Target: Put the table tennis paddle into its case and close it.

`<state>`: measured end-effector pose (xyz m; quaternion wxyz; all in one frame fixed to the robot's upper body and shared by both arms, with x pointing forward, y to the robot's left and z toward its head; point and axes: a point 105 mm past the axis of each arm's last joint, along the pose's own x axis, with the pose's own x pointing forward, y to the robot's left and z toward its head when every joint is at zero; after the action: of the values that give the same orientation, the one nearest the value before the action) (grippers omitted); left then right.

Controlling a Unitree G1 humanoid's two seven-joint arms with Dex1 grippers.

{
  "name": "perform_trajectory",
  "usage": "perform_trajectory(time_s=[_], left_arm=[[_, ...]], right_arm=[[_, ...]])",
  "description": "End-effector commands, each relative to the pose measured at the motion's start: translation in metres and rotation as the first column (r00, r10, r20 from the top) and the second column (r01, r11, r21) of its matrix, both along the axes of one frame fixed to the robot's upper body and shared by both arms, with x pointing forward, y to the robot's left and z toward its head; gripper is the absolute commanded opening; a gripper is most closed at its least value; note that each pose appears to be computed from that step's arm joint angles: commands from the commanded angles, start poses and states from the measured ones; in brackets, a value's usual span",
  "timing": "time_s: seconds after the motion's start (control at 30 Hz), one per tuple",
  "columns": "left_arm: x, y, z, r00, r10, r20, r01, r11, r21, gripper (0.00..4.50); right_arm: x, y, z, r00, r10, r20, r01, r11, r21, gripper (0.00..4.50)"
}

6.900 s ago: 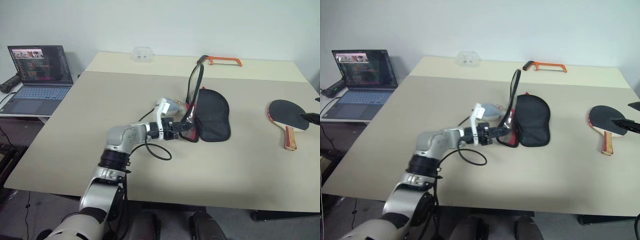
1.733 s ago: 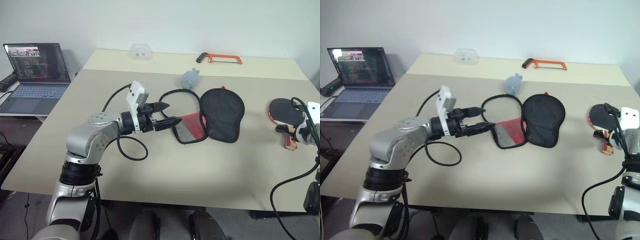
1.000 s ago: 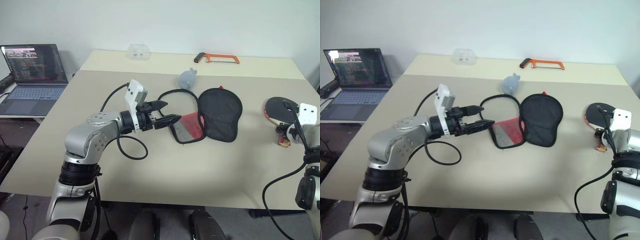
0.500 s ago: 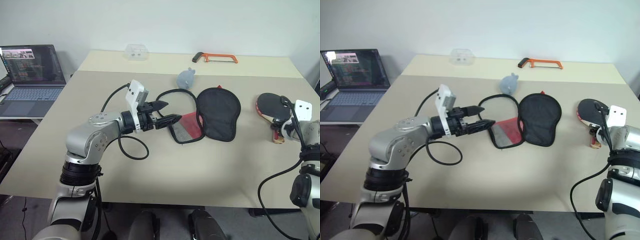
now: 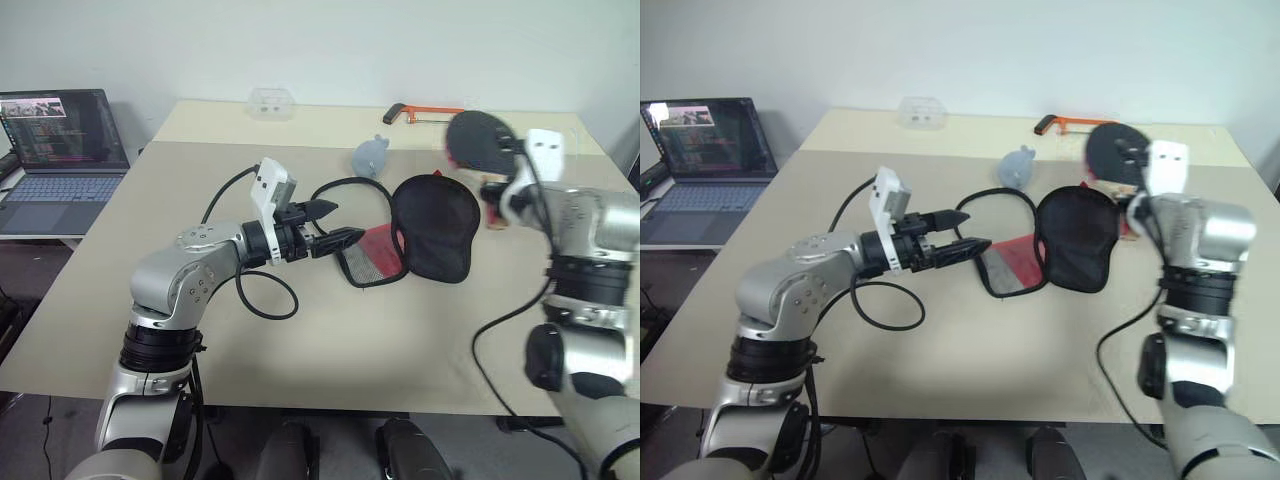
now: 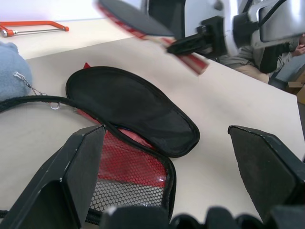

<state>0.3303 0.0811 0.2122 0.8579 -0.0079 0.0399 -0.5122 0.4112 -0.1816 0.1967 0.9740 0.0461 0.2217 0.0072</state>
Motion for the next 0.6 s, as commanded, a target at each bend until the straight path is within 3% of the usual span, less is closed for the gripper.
perform_trajectory(time_s=[0.03, 0.2, 0.6], left_arm=[[-0.007, -0.002, 0.012, 0.999, -0.020, 0.051, 0.020, 1.000, -0.007, 4.50], [-0.011, -0.001, 0.011, 0.999, -0.020, 0.051, 0.021, 1.000, -0.009, 4.50], [-0.013, -0.005, 0.008, 0.999, -0.026, 0.046, 0.026, 1.000, -0.007, 4.50]], right_arm=[[-0.002, 0.011, 0.014, 0.995, -0.063, 0.078, 0.064, 0.998, -0.012, 1.03], [-0.015, 0.026, -0.013, 0.990, -0.141, 0.005, 0.141, 0.990, 0.009, 1.03], [-0.018, 0.022, -0.024, 0.972, -0.232, -0.034, 0.233, 0.973, -0.001, 1.03]])
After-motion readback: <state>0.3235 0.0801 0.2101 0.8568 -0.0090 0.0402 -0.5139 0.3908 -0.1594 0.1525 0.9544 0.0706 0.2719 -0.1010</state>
